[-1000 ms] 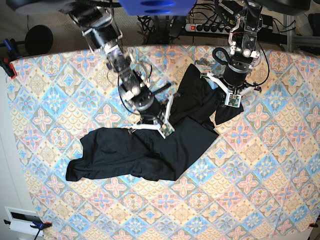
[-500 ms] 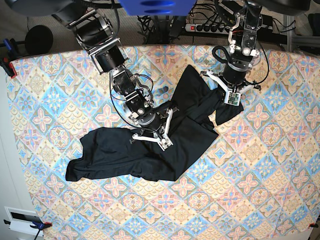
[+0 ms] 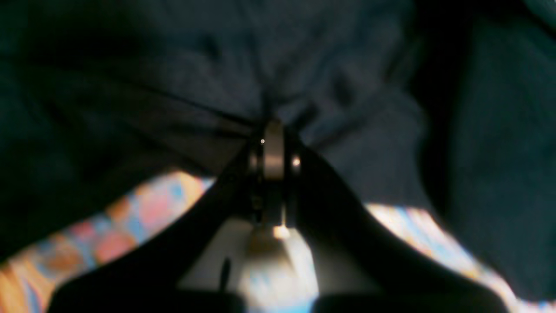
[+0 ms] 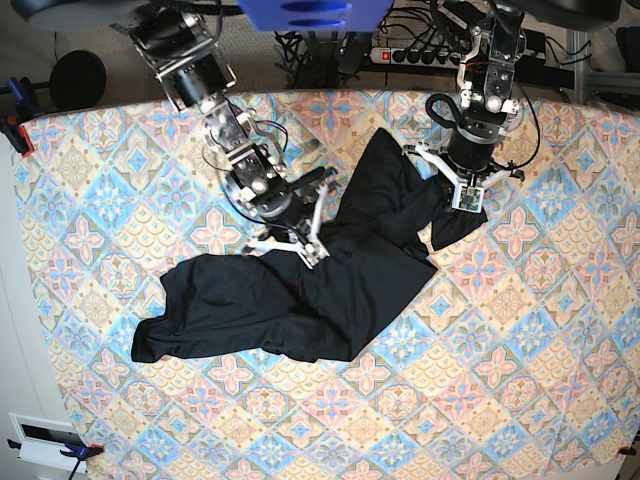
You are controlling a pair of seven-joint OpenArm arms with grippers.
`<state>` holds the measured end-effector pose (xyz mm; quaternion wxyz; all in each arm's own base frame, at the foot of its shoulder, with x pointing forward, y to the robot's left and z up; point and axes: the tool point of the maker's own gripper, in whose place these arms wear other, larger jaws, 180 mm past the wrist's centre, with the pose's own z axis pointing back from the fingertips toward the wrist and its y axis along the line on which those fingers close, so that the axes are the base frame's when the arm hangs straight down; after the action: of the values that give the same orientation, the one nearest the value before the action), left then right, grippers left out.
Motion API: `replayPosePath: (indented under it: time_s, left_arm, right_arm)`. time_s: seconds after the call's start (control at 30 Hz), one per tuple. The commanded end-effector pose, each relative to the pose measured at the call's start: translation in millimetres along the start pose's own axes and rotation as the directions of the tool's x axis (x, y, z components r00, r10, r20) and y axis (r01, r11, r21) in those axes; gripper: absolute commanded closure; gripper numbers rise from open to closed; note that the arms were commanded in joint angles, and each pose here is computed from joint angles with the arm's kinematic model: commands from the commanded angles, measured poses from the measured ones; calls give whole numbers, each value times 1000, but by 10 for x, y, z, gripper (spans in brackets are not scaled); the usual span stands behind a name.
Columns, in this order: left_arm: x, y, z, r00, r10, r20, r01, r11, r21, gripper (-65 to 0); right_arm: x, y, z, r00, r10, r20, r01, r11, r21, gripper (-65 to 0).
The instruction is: Layout the t-shirt on the table in an organized manner, then fold the t-shirt properly
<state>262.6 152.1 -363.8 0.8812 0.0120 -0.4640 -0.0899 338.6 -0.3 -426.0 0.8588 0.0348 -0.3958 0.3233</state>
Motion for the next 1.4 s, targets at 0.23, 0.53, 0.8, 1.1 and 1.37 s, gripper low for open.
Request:
replayPosePath:
  time_s: [0.23, 0.53, 0.8, 1.1, 1.37]
  left_arm:
    - [137, 25, 19, 999, -8, 47, 8, 1000, 6, 0]
    - [378, -10, 114, 993, -10, 115, 11, 1000, -2, 0]
    - [651, -171, 103, 969, 185, 164, -163, 977, -136, 0]
    - [964, -440, -126, 950, 311, 38, -290, 917, -273, -211]
    - [526, -737, -298, 941, 286, -178, -328, 897, -295, -398]
  right_arm:
    - [-449, 109, 446, 992, 31, -122, -31, 1000, 5, 0]
    - [-386, 452, 949, 995, 2, -95, 3, 999, 51, 0]
    - [-157, 87, 1098, 999, -16, -40, 14, 999, -38, -2]
    - [257, -463, 1041, 999, -7, 50, 15, 988, -156, -157]
    - [358, -626, 956, 998, 5, 57, 5, 983, -184, -213]
